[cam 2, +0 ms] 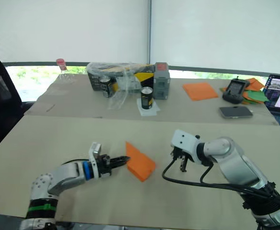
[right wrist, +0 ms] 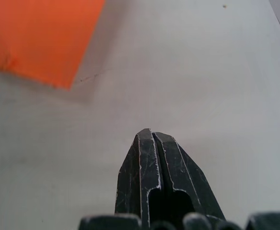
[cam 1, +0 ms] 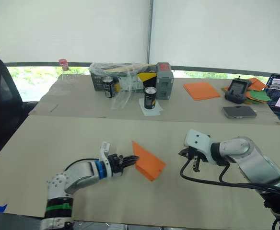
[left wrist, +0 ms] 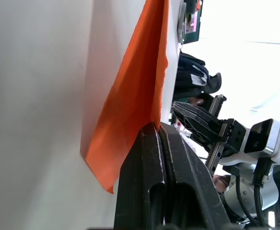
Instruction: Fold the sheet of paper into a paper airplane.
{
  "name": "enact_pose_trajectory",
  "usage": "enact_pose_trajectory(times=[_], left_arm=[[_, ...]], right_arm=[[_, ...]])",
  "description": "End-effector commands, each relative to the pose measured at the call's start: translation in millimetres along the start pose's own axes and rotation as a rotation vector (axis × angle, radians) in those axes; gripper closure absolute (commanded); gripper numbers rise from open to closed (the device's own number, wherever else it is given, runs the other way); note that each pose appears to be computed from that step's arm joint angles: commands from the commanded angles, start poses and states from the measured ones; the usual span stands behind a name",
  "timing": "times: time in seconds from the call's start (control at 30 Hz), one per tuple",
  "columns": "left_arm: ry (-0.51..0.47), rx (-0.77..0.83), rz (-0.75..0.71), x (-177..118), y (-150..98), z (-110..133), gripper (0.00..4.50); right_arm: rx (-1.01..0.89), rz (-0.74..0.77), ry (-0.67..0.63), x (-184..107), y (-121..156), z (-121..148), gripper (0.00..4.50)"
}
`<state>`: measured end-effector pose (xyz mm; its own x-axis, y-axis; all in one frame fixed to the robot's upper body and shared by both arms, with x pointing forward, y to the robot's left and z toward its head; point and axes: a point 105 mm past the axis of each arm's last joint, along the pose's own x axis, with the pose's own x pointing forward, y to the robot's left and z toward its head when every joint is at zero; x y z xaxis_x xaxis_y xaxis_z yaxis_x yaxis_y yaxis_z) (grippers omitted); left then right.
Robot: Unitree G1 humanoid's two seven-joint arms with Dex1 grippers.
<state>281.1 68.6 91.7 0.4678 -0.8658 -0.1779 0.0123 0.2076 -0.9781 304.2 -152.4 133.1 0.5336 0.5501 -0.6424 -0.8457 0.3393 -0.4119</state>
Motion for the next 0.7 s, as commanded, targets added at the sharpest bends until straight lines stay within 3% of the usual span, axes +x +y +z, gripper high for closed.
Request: enact_pose_trajectory(times=[0.03,0.17,0.37,0.6,0.7], left_arm=[[0.044,-0.027,0.026,10,6,-17,4.46],[0.036,-0.001,0.065,9,7,-17,4.46],[-0.003,0.047,0.087,-2,4,-9,2.61],[-0.087,0.166,0.116,-54,2,21,0.23],[-0.068,0.267,0.139,-80,-5,29,0.07]], right_arm=[[-0.014,-0.029,-0.023,-5,-2,7,4.50],[-0.013,-0.028,-0.027,-3,-1,6,4.50],[-0.012,-0.031,-0.035,-1,-1,6,4.50],[0.028,-0.006,-0.117,5,11,18,4.50],[0.073,0.038,-0.226,5,26,35,4.50]])
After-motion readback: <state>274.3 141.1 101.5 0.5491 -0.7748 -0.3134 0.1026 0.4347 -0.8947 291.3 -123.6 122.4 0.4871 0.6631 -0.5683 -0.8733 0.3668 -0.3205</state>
